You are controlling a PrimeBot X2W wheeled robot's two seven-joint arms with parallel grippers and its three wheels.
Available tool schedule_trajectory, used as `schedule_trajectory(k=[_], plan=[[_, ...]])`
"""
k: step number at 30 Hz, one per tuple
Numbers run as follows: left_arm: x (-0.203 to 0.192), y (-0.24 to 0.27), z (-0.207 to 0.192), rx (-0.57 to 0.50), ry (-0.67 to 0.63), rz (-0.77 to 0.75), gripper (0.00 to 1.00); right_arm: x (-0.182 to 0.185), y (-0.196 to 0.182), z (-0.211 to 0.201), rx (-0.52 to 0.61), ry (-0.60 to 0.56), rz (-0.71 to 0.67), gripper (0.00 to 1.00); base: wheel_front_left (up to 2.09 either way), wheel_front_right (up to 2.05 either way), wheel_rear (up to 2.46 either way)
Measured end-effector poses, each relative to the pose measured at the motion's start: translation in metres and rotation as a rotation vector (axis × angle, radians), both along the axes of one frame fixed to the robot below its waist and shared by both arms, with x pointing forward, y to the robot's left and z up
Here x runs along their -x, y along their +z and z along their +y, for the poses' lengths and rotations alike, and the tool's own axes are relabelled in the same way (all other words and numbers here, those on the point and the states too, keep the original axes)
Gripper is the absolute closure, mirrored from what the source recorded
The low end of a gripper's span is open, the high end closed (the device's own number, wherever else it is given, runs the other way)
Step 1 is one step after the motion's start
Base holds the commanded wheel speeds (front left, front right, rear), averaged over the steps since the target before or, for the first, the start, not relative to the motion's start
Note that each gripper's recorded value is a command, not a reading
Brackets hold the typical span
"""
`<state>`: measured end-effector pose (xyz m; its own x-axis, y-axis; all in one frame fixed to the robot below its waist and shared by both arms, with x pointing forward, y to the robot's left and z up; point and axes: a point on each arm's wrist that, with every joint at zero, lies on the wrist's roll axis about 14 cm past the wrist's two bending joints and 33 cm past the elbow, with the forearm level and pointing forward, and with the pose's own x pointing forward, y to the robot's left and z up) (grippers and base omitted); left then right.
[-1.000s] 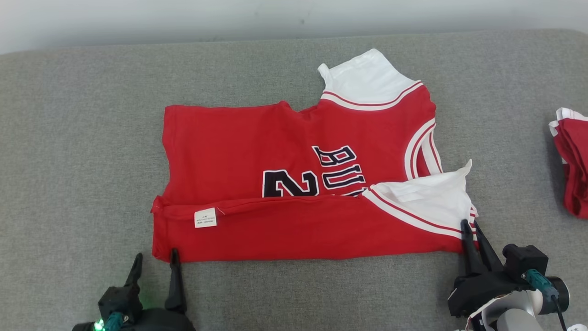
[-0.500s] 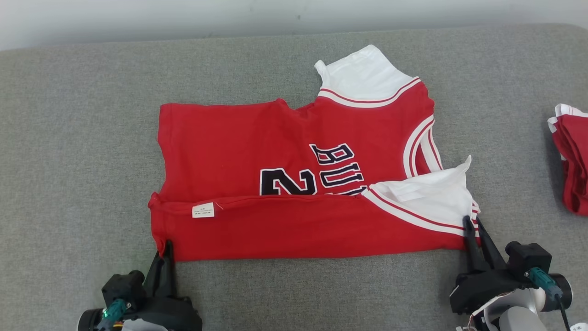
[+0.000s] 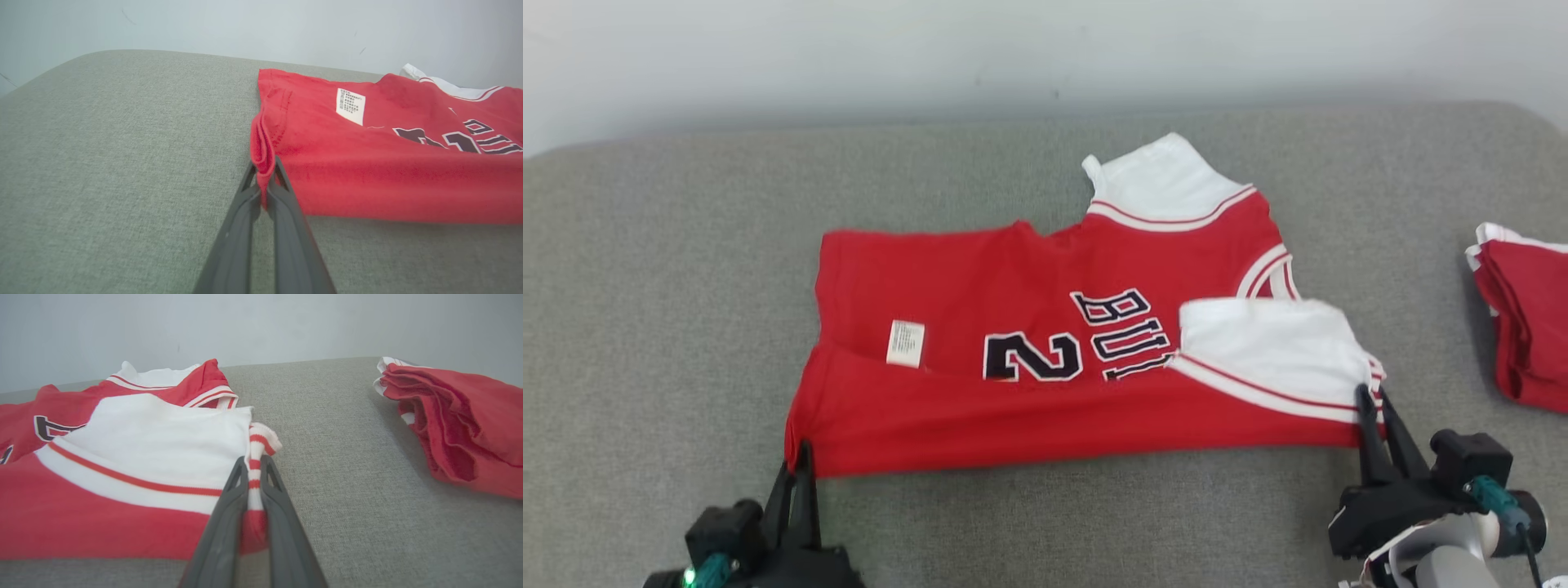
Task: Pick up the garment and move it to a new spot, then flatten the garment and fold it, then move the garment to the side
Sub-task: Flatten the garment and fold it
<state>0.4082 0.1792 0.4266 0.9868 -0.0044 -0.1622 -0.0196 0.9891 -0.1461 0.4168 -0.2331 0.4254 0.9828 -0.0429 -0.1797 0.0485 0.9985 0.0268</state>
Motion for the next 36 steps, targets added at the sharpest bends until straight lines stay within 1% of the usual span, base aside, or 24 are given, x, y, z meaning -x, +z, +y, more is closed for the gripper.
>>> schedule_trajectory(k=[4,15,20,23,24,25,26,27,31,36], plan=[[0.020,-0.004,0.005,-0.001,0.018,0.022,1.00,0.016,-0.001,0.002,-0.004,0.005,0.014,1.00,0.00,0.00,0.00],[0.086,-0.030,0.018,0.018,0.083,0.113,1.00,0.085,-0.030,0.003,-0.030,-0.017,0.110,1.00,0.00,0.00,0.00],[0.106,-0.044,0.021,0.019,0.095,0.164,1.00,0.103,-0.043,0.002,-0.027,-0.016,0.154,1.00,0.00,0.00,0.00],[0.110,-0.049,0.019,0.023,0.092,0.182,1.00,0.104,-0.044,0.001,-0.027,-0.018,0.157,1.00,0.00,0.00,0.00],[0.111,-0.050,0.019,0.023,0.090,0.185,0.93,0.103,-0.044,0.001,-0.027,-0.019,0.157,1.00,0.00,0.00,0.00],[0.111,-0.050,0.018,0.024,0.089,0.187,0.41,0.102,-0.044,0.001,-0.028,-0.021,0.157,0.60,0.00,0.00,0.00],[0.110,-0.051,0.018,0.023,0.088,0.189,0.00,0.102,-0.044,0.000,-0.030,-0.025,0.159,0.12,0.00,0.00,0.00],[0.109,-0.051,0.017,0.022,0.087,0.190,0.00,0.100,-0.044,-0.001,-0.032,-0.031,0.158,0.00,0.00,0.00,0.00],[0.092,-0.038,0.020,0.007,0.092,0.145,0.00,0.075,-0.026,-0.008,-0.007,-0.036,0.097,0.00,0.00,0.00,0.00],[0.062,-0.016,0.023,-0.020,0.083,0.067,0.00,0.040,-0.003,0.000,0.006,-0.008,0.021,0.00,0.00,0.00,0.00]])
